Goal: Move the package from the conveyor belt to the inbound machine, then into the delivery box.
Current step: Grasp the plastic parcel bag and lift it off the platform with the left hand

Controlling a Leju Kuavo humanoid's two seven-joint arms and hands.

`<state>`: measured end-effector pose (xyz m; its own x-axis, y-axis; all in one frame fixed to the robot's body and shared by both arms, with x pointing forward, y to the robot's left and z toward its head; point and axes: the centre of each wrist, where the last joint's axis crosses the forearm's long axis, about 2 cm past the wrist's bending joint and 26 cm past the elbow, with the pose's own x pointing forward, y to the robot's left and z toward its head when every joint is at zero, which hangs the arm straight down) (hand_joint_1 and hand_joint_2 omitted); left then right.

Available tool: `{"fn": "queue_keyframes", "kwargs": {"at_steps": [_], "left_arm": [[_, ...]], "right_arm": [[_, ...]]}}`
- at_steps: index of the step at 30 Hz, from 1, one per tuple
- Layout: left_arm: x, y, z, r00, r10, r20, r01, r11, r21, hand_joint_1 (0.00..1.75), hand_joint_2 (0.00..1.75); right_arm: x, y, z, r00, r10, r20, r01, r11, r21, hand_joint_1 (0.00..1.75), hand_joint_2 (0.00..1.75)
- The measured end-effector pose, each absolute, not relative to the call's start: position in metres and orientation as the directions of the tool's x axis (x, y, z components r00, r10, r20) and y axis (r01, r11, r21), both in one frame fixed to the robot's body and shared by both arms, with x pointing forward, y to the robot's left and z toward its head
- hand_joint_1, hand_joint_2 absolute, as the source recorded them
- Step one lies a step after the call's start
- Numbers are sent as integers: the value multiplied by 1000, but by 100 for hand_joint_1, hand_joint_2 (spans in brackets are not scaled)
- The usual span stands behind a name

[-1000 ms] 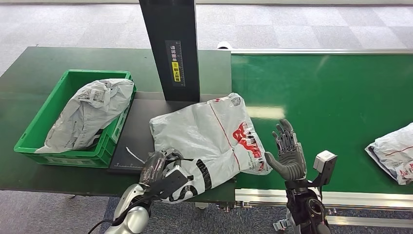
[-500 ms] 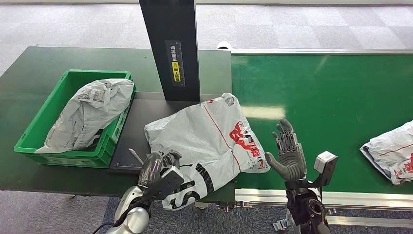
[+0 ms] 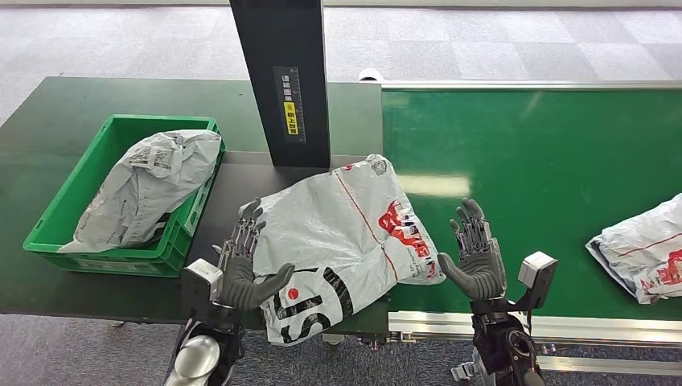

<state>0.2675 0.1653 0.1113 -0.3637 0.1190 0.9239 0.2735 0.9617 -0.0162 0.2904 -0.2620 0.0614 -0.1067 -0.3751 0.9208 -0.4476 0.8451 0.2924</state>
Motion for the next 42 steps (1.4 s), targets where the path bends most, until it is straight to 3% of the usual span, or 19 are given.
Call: {"fn": "queue_keyframes", "kwargs": {"at_steps": [6,13,22,28,32,42], "left_arm": [[264,159,106,-349,-165,922,331,899,286,0,175],[264,148,89,-348,-489,800,337,731,593,0,175],[272,143,73,-327,-666,670,379,557,739,0,175],[277,142,70,-326,-695,641,391,518,761,0,175],[280,142,69,-325,-701,635,384,516,766,172,175],[281,143,69,-339,-650,680,359,579,732,175,175]], "right_arm": [[291,-262,62,-105,-379,920,-459,839,293,0,175],[291,-262,62,-107,-377,920,-462,838,290,0,175],[292,-262,63,-107,-367,924,-467,839,280,0,175],[296,-262,65,-112,-368,923,-464,841,279,0,175],[297,-262,66,-114,-368,923,-460,843,280,0,175],[297,-263,66,-112,-369,923,-458,843,282,0,175]]}}
